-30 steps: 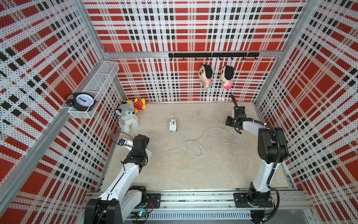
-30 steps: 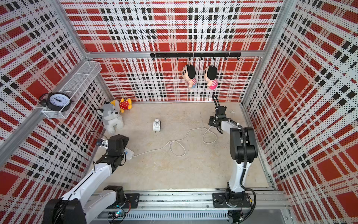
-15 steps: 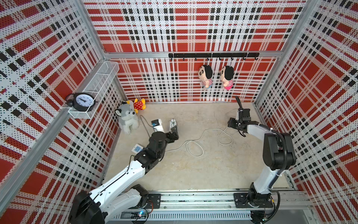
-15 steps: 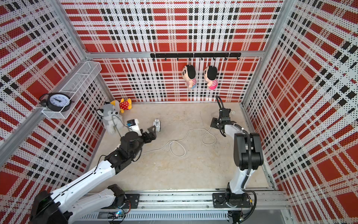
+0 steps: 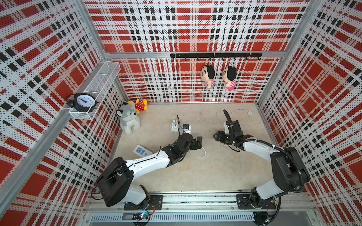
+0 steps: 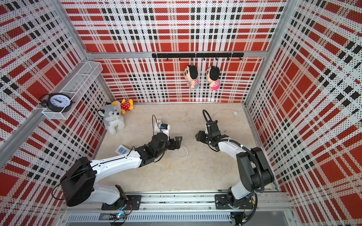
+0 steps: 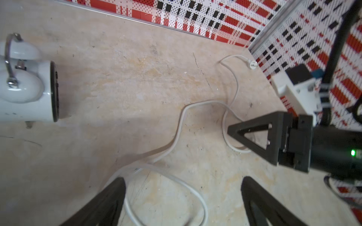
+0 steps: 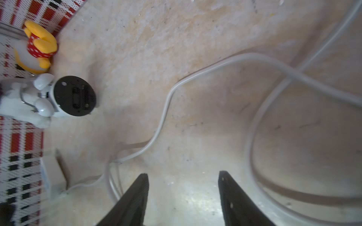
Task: Unwrap the cord wrapped around the power strip
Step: Place the power strip at the center of the board.
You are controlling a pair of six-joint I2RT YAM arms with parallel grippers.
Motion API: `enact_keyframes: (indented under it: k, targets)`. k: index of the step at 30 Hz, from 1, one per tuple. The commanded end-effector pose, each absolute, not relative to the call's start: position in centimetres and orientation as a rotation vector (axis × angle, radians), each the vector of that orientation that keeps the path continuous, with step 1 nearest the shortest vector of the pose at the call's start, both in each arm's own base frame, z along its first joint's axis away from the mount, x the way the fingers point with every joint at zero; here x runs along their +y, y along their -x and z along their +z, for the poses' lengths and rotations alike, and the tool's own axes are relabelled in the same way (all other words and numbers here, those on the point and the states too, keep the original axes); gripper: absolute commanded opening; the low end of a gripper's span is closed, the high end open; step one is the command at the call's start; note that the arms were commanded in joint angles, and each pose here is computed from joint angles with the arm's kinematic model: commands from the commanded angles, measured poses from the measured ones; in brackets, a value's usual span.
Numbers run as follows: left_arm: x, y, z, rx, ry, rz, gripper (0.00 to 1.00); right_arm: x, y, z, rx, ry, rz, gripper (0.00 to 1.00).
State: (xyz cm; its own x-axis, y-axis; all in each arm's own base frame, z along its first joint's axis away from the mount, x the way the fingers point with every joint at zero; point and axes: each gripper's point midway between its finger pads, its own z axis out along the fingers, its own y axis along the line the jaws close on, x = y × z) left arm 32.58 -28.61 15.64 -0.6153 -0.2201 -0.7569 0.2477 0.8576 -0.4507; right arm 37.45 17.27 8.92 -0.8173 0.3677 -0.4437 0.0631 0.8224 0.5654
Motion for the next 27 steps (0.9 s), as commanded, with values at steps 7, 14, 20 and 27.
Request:
enact_keyframes:
  k: [7, 14, 20, 27]
  targets:
    - [-33.6, -31.3, 9.9, 2.396, 0.442, -1.049, 0.85, 15.4, -39.0, 10.2, 2.366, -0.595, 0.671, 0.59]
    - [-32.5, -31.4, 7.7, 2.442, 0.579, -0.87, 0.81, 15.0, -38.4, 10.4, 2.363, -0.587, 0.657, 0.58]
    - [-33.9, -32.6, 5.8, 2.466, 0.566, -0.899, 0.61, 17.4, -38.0, 9.8, 2.392, -0.582, 0.766, 0.58]
    - [-34.1, -33.5, 9.4, 2.331, 0.485, -1.043, 0.14, 20.1, -37.3, 8.9, 2.409, -0.648, 0.944, 0.62]
